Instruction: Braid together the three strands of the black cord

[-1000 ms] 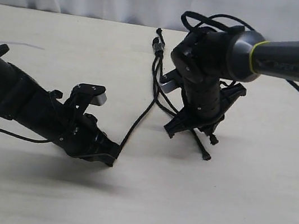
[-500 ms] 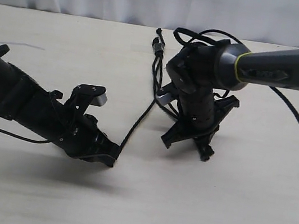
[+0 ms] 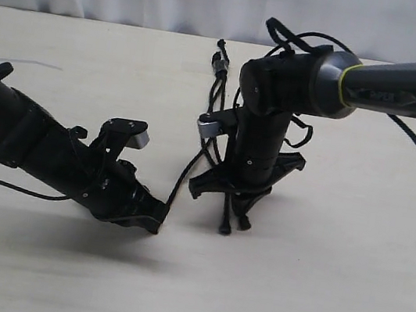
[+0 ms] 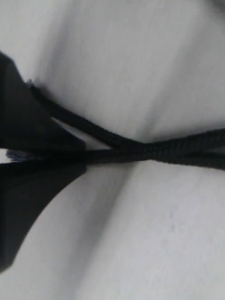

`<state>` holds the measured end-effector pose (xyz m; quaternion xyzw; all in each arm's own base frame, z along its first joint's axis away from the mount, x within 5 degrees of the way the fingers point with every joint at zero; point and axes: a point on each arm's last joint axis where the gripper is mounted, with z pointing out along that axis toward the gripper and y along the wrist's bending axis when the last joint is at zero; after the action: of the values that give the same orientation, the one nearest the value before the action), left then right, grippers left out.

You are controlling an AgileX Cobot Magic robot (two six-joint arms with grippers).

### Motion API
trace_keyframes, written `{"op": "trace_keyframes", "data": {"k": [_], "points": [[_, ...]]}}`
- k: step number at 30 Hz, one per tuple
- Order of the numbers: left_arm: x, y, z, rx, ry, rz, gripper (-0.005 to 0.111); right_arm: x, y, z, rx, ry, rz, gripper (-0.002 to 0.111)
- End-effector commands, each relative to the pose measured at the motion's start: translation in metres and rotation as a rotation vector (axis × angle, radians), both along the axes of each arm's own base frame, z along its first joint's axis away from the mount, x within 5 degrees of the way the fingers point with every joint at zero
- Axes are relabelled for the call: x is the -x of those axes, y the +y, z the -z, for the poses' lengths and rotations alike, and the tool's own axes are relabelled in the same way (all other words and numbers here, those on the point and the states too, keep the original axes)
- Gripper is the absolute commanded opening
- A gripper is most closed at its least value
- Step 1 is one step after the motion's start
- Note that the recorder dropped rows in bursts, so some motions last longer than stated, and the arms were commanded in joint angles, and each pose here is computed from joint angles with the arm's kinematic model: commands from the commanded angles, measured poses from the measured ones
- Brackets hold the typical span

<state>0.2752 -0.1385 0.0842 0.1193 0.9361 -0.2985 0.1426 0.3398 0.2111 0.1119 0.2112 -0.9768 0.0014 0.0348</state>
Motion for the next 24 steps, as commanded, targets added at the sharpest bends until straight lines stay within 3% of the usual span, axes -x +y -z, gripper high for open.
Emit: {"op": "trace_keyframes", "data": {"k": [1, 16, 24], "points": [[0.0045, -0.001, 0.0058, -0.019, 0.014, 0.027, 0.0, 0.0059, 0.0161, 0.0131, -0.143, 0.056, 0.039, 0.004], [0.0048, -0.0015, 0.0055, -0.014, 0.016, 0.03, 0.0, 0.0047, 0.0209, 0.0127, -0.186, 0.043, 0.088, 0.005], [0.0048, -0.0015, 0.0055, -0.014, 0.016, 0.03, 0.0, 0.0053, 0.0206, 0.0126, -0.182, 0.052, 0.102, 0.034]]}}
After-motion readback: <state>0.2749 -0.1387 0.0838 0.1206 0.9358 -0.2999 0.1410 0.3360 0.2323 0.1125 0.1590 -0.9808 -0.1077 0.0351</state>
